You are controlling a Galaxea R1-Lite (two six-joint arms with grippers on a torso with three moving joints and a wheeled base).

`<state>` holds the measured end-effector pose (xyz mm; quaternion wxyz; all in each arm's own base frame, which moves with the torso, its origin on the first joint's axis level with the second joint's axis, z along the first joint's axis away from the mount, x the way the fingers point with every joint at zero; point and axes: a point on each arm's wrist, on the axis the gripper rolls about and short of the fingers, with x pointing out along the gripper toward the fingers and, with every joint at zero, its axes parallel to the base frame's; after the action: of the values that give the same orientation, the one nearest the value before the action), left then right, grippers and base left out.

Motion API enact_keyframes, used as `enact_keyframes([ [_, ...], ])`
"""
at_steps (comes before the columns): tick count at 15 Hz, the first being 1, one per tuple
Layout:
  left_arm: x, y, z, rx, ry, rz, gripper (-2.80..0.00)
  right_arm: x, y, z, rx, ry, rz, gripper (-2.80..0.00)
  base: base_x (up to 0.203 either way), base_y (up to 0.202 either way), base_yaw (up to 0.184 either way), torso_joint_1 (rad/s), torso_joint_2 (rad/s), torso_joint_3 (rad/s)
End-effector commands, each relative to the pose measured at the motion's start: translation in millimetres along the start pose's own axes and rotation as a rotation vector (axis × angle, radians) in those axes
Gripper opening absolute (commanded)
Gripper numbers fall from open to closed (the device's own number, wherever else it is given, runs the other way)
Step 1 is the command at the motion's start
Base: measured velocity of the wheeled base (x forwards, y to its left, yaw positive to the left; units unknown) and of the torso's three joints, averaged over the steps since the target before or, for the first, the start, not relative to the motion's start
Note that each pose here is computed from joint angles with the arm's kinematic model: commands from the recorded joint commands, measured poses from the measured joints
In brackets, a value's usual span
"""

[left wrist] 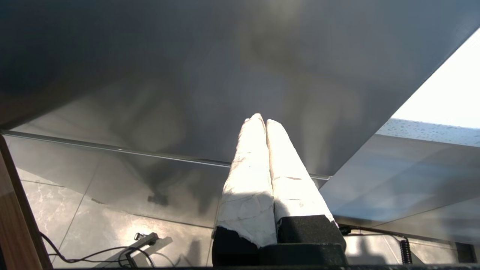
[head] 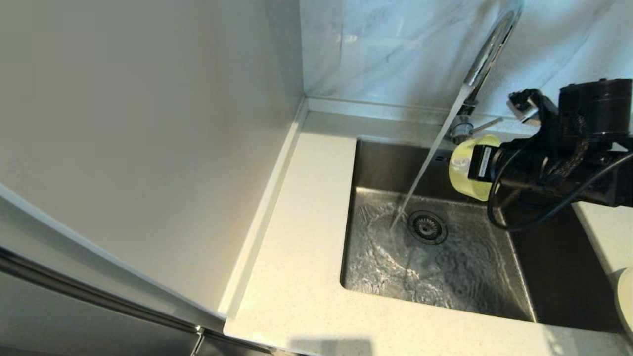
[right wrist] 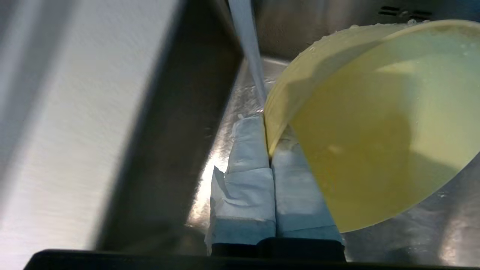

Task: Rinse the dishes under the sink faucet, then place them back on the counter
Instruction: Rinse the bowl

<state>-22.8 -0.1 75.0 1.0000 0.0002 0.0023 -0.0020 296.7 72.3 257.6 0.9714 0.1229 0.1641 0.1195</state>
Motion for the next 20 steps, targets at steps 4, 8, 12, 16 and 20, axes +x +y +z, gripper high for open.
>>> enact_keyframes([
  [4,0.0,0.0,0.0,0.000,0.000,0.001,-2.80,-52.2,8.8,75.7,0.708,-0.189,0.261,-2.80,0.000,0.000,0.000,0.000,0.00,0.000],
  [8,0.0,0.0,0.0,0.000,0.000,0.001,-2.80,-76.2,-5.2,110.2,1.127,-0.263,0.395,-2.80,0.000,0.000,0.000,0.000,0.00,0.000],
  [12,0.0,0.0,0.0,0.000,0.000,0.001,-2.80,-92.4,-37.5,128.1,1.331,-0.366,0.468,-2.80,0.000,0.000,0.000,0.000,0.00,0.000],
  [16,0.0,0.0,0.0,0.000,0.000,0.000,-2.80,-133.2,-62.9,152.3,1.543,-0.476,0.701,-2.80,0.000,0.000,0.000,0.000,0.00,0.000],
  [20,0.0,0.0,0.0,0.000,0.000,0.000,-2.80,-182.7,-60.3,168.9,1.441,-0.587,1.104,-2.80,0.000,0.000,0.000,0.000,0.00,0.000],
])
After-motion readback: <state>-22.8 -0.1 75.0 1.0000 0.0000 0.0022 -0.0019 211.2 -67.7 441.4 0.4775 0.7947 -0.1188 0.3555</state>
